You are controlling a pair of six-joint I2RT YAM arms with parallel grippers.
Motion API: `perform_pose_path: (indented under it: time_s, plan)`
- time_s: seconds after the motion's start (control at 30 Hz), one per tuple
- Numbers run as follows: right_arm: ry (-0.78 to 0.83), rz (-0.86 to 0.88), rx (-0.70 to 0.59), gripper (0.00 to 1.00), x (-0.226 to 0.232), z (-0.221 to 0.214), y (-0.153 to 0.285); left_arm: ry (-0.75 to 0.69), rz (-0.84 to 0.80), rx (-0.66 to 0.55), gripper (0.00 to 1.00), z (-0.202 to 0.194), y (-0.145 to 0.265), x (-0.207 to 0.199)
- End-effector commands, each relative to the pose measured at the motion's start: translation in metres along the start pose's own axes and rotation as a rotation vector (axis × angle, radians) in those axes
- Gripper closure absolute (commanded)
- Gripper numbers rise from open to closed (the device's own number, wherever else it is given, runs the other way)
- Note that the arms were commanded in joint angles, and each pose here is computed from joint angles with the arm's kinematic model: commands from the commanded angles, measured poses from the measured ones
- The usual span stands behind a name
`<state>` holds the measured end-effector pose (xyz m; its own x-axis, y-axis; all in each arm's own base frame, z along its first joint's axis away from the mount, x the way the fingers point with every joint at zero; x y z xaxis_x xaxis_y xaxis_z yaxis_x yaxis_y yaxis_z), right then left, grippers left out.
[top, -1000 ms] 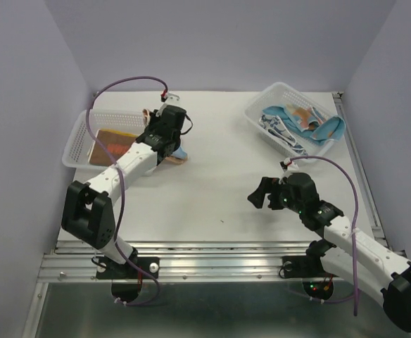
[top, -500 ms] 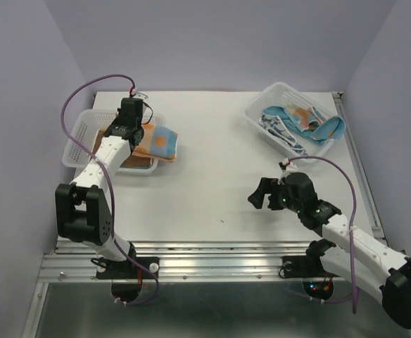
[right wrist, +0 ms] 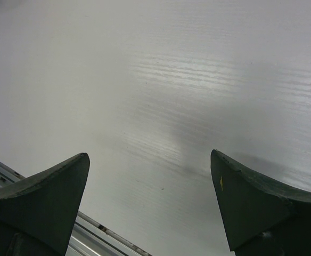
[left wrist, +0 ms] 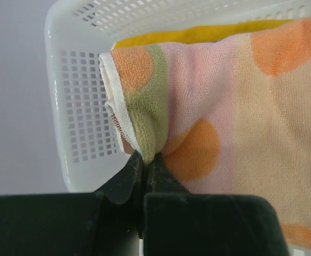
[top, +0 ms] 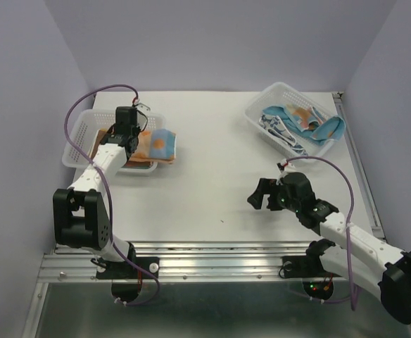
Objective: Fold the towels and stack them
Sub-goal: Neatly place the folded towel into the bin
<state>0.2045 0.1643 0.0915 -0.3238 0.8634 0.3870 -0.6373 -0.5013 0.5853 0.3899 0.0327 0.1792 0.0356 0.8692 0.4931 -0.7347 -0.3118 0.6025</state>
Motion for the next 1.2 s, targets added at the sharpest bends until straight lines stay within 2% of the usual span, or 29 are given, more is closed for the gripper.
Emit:
perform_pose_path:
  time_s: [0.0, 0.47, 0.83, 0.97, 1.03, 1.13, 1.17]
  plan:
    - [0.020, 0.016, -0.024, 0.00, 0.001, 0.001, -0.004, 0.016, 0.159, -0.031, 1.00, 0.009, 0.007, 0.034]
    - [0.010, -0.012, -0.006, 0.00, -0.003, -0.002, -0.009, -0.029, 0.318, 0.023, 1.00, -0.001, 0.004, 0.054]
    - [0.001, -0.022, -0.004, 0.00, -0.005, -0.002, -0.011, -0.012, 0.389, 0.103, 1.00, -0.004, -0.020, 0.060]
    - [0.003, -0.023, -0.009, 0.00, -0.005, -0.001, -0.010, 0.065, 0.403, 0.097, 0.62, 0.006, -0.016, 0.069]
    - [0.002, -0.029, -0.009, 0.00, -0.006, -0.001, -0.010, 0.092, 0.411, 0.082, 0.61, 0.014, -0.013, 0.077]
    - [0.001, -0.028, -0.008, 0.00, -0.005, -0.001, -0.010, 0.110, 0.448, 0.083, 0.01, 0.017, -0.008, 0.085]
    - [0.004, -0.025, -0.012, 0.00, -0.004, 0.001, -0.009, 0.117, 0.458, 0.080, 0.01, 0.020, -0.006, 0.087]
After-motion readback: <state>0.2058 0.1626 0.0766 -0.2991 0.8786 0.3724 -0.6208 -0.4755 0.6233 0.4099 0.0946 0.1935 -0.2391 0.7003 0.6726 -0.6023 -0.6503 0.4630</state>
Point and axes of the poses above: each gripper's point midway between its finger pads, its own y axis back along the fingers, its own x axis along the line the jaws close on, z = x × y, the point moved 2 cm from there along y, back along the fingers, and after that the axes turned 8 degrees about y, right-handed, at the moved point
